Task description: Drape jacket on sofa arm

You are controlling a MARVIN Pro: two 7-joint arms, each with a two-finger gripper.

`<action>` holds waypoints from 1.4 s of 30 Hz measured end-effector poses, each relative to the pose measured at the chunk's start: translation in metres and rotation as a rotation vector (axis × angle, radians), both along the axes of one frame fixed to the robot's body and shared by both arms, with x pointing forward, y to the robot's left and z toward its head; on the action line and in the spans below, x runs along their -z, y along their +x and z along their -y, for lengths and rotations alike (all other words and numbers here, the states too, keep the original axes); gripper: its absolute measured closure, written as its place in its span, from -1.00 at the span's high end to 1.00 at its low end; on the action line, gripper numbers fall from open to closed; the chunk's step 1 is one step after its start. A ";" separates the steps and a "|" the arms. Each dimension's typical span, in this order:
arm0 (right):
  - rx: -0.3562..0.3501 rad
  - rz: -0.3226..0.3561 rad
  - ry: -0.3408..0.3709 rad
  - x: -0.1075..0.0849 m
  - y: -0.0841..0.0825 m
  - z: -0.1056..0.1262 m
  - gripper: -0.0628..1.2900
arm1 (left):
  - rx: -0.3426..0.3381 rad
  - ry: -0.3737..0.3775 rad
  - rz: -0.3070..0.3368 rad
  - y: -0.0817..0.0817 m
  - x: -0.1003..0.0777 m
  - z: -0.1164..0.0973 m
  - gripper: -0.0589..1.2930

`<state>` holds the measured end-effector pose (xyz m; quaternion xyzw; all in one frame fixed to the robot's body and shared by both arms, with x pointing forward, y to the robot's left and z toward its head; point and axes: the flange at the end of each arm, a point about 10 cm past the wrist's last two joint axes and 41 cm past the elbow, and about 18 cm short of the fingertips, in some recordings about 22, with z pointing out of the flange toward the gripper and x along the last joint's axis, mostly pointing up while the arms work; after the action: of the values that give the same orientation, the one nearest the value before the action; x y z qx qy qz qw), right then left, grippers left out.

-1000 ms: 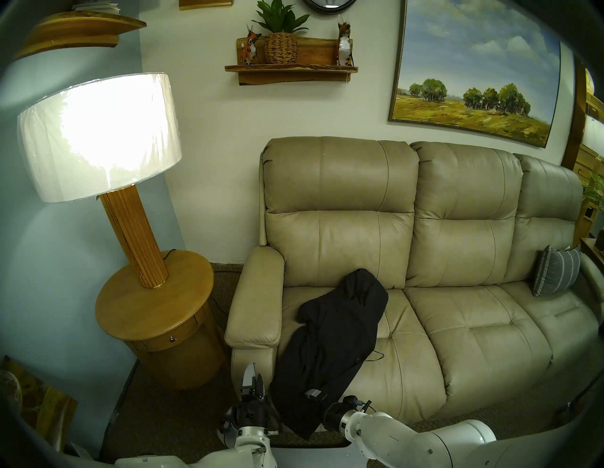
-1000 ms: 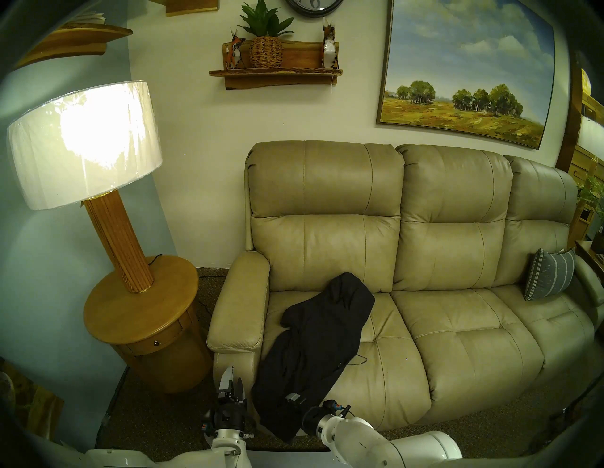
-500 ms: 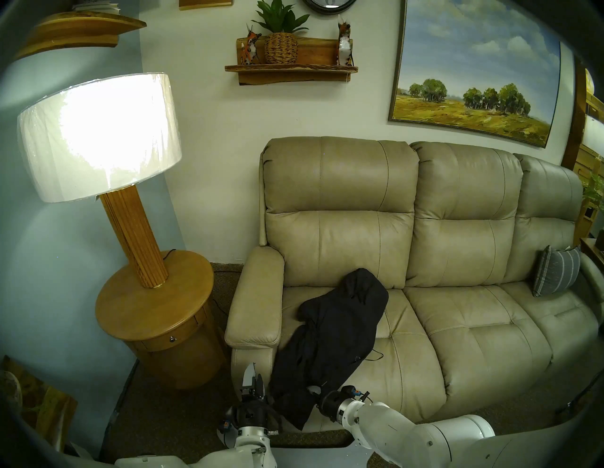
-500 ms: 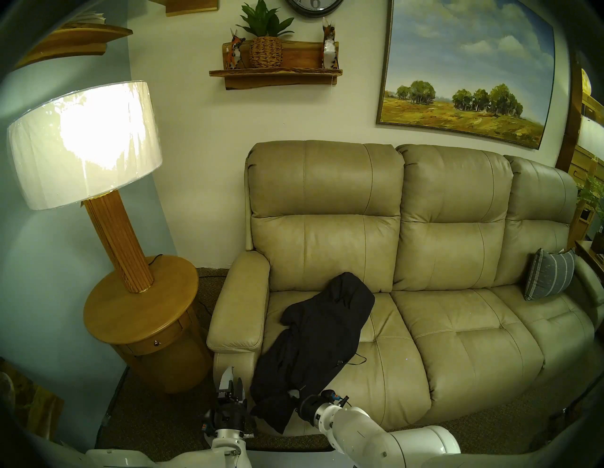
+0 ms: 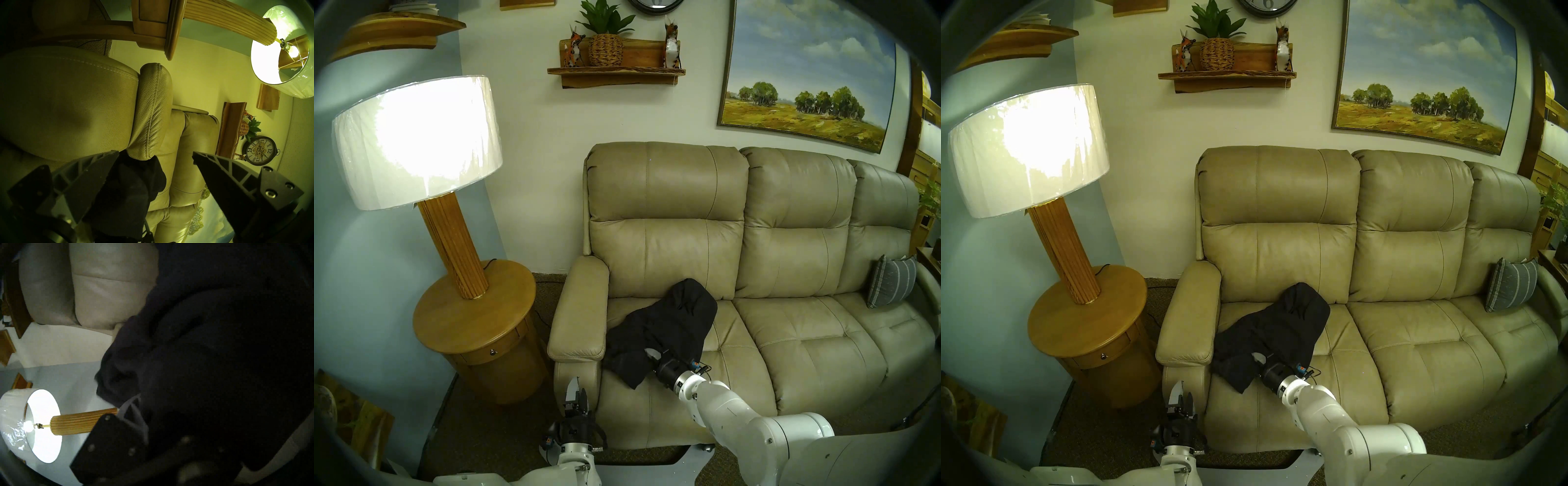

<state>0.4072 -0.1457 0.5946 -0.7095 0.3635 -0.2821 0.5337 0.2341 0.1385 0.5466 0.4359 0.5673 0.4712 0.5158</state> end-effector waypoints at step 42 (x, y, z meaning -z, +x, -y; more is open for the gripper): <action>-0.563 0.270 -0.127 -0.117 0.035 -0.240 -0.79 | -0.002 0.001 -0.004 0.000 0.000 0.000 0.90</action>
<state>0.4421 0.0945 0.7117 -0.7701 0.0604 -0.2372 0.5890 0.2343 0.1386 0.5463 0.4365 0.5685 0.4711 0.5141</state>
